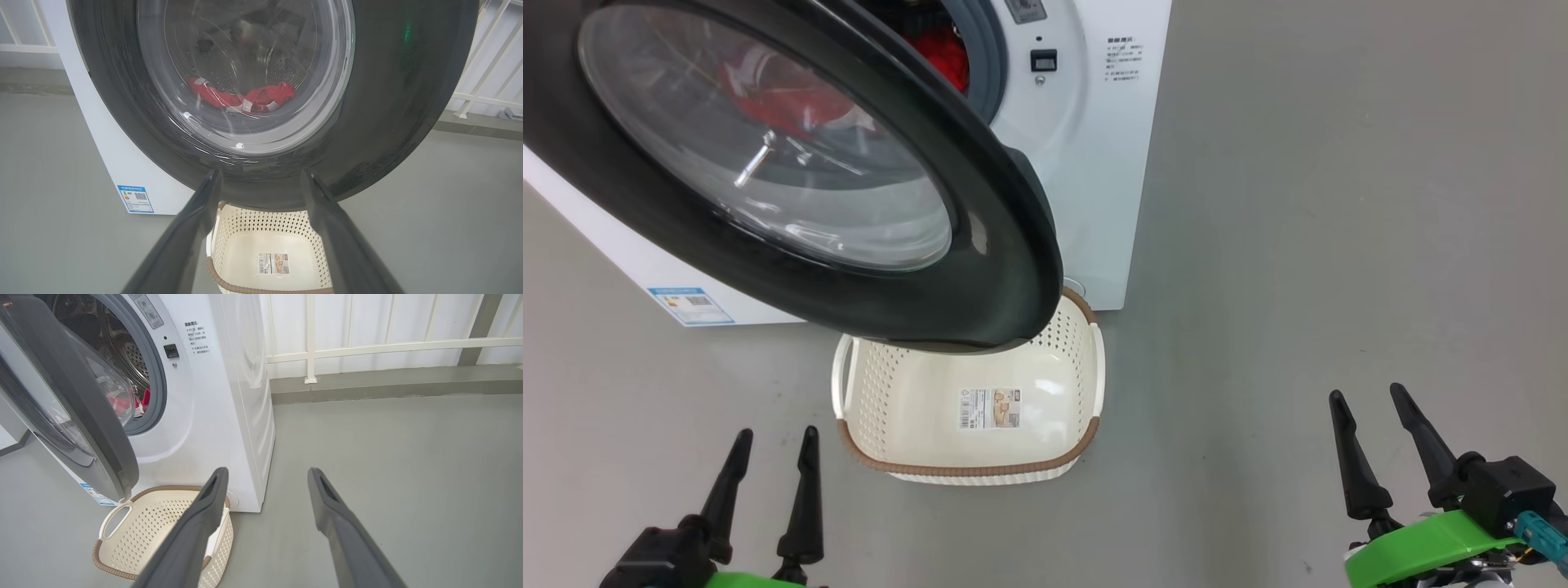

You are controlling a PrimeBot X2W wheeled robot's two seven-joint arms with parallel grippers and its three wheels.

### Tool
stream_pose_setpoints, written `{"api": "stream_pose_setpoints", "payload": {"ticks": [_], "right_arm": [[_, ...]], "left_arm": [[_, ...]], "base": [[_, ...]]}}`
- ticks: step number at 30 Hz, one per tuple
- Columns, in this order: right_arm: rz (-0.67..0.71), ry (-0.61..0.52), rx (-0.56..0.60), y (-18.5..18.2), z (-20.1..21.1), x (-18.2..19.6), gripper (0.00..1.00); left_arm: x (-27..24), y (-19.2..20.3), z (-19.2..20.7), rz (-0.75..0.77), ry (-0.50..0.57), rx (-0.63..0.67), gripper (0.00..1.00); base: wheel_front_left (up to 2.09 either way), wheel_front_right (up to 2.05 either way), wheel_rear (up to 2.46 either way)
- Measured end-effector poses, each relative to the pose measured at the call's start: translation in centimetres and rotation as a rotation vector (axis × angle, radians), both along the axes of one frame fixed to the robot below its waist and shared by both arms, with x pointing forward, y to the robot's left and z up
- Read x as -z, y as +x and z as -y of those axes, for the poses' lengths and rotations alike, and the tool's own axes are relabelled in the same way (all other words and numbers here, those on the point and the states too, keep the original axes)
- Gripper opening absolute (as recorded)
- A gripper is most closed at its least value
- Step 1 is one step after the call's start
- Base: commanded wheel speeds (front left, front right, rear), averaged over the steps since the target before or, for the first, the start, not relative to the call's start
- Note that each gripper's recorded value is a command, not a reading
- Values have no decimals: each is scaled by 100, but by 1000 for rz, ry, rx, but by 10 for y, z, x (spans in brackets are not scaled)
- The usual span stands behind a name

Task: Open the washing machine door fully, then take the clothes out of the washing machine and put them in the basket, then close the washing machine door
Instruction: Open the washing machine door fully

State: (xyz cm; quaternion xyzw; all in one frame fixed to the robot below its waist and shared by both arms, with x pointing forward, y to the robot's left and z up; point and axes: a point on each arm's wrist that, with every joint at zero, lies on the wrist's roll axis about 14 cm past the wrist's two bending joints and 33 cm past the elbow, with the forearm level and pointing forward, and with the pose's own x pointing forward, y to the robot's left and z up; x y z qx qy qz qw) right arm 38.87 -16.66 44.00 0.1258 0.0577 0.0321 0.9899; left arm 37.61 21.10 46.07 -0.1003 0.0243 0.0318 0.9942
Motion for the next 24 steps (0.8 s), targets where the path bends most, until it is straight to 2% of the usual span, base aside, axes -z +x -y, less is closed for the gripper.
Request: {"api": "stream_pose_setpoints", "payload": {"ticks": [8,9,10,12,14,15,24], "right_arm": [[11,0,-3,1,-2,-3,100],[14,12,0,1,-2,-5,96],[17,30,9,1,-1,-6,49],[28,59,18,3,-1,-9,0],[44,138,33,6,-3,-15,0],[64,226,24,10,-12,-23,0],[142,613,-96,46,-68,-72,0]], "left_arm": [[-2,-1,0,5,0,-2,100],[-2,-2,0,4,0,-1,100],[-1,-2,0,4,-1,-1,100],[-1,-2,1,4,-1,1,100],[-1,-2,1,4,-2,2,100],[-1,-3,2,3,-2,2,100],[0,-5,3,-3,-5,4,100]], "base": [[0,0,0],[0,0,0],[0,0,0],[0,0,0],[0,0,0],[0,0,0],[0,0,0]]}}
